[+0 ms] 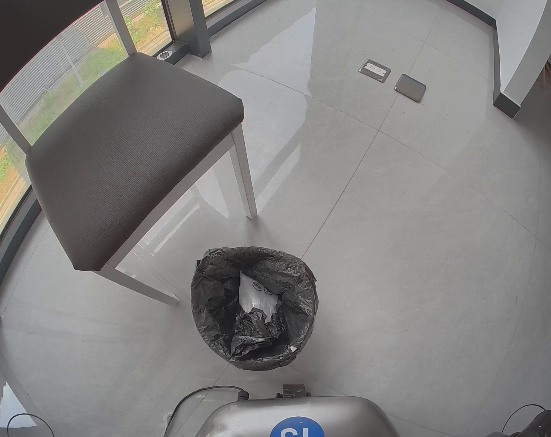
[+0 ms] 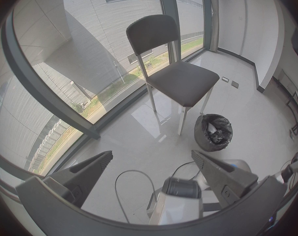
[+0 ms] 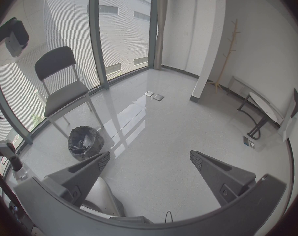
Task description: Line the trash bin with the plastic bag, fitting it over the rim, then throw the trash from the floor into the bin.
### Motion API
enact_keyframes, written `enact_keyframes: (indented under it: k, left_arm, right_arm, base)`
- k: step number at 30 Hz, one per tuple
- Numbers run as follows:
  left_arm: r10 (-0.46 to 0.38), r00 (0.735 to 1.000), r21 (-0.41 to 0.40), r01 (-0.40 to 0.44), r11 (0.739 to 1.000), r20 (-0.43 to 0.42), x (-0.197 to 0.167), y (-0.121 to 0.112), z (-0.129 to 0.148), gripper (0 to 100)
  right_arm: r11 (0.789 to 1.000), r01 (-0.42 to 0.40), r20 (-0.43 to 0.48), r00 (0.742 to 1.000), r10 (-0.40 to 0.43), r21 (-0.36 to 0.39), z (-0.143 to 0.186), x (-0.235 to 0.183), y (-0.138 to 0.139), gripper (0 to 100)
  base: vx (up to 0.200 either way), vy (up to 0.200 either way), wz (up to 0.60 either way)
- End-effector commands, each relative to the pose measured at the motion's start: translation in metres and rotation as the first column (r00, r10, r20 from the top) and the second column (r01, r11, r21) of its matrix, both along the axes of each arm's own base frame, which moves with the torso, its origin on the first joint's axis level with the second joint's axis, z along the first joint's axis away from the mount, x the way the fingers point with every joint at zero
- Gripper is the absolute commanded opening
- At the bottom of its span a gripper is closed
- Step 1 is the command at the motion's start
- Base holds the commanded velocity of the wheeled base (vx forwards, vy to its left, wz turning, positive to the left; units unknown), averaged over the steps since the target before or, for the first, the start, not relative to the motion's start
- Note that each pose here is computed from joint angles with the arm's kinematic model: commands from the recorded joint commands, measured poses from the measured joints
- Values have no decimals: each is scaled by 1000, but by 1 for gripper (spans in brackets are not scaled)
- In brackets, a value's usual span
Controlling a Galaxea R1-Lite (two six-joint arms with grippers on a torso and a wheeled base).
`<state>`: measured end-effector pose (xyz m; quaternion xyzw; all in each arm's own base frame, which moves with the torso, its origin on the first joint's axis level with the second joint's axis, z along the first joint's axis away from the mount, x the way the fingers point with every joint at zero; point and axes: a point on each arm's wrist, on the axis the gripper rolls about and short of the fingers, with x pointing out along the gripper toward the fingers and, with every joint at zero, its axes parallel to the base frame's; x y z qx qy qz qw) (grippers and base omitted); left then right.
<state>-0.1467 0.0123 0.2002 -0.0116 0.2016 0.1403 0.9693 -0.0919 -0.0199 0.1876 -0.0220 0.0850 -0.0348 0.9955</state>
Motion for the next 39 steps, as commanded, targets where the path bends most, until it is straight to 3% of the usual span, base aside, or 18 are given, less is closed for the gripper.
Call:
enact_keyframes:
  k: [1,3,8,11,12,13,17,21,25,28,31,32,36,39]
  left_arm:
    - [41,996,27,-43,999,85,-54,-6,-43,100]
    - [36,998,23,-38,999,58,-61,-6,-46,100]
    - [60,997,-15,-59,998,49,-51,-6,-48,100]
    - [63,997,-15,-63,998,47,-45,-6,-49,100]
    - [62,997,-10,-61,998,41,-41,-6,-49,100]
    - [60,998,-7,-60,998,34,-39,-6,-50,100]
    - [59,998,-2,-59,998,8,-33,-6,-53,100]
    - [51,999,8,-51,999,-1,-24,-6,-55,100]
    - [32,999,5,-32,999,12,-11,-6,-57,100]
    - [-27,1000,69,26,997,12,1,-7,-58,100]
    - [-87,996,180,84,980,6,4,-7,-55,100]
    - [-124,992,202,120,972,6,5,-8,-55,100]
    - [-309,951,181,300,936,19,19,-12,-58,100]
    - [-298,952,153,286,946,64,40,-12,-65,100]
  right_arm:
    - [996,90,20,996,-90,-2,3,-35,-4,100]
    - [996,94,-27,995,-94,-9,2,-48,-5,100]
    - [990,134,-17,991,-133,45,3,-50,-4,100]
    - [975,219,-24,976,-218,43,1,-52,8,100]
    - [956,290,-45,956,-288,51,-4,-52,20,100]
    - [954,296,-66,954,-292,58,-6,-54,21,100]
    - [963,255,-103,964,-246,83,-13,-46,20,100]
    - [988,112,30,993,-116,106,-37,-13,15,100]
    - [992,89,117,988,-100,91,-62,31,16,100]
    - [1000,-4,166,986,8,-23,-105,66,18,100]
    - [996,-60,255,964,73,-59,-103,69,19,100]
    - [995,-75,230,969,87,-60,-105,69,20,100]
    - [996,-74,227,970,85,-55,-106,69,20,100]
    - [996,-77,236,968,83,-35,-105,69,20,100]
  base:
    - [0,0,0]
    - [0,0,0]
    - [0,0,0]
    - [0,0,0]
    - [0,0,0]
    - [0,0,0]
    - [0,0,0]
    - [0,0,0]
    - [0,0,0]
    - [0,0,0]
    - [0,0,0]
    - [0,0,0]
    - [0,0,0]
    - [0,0,0]
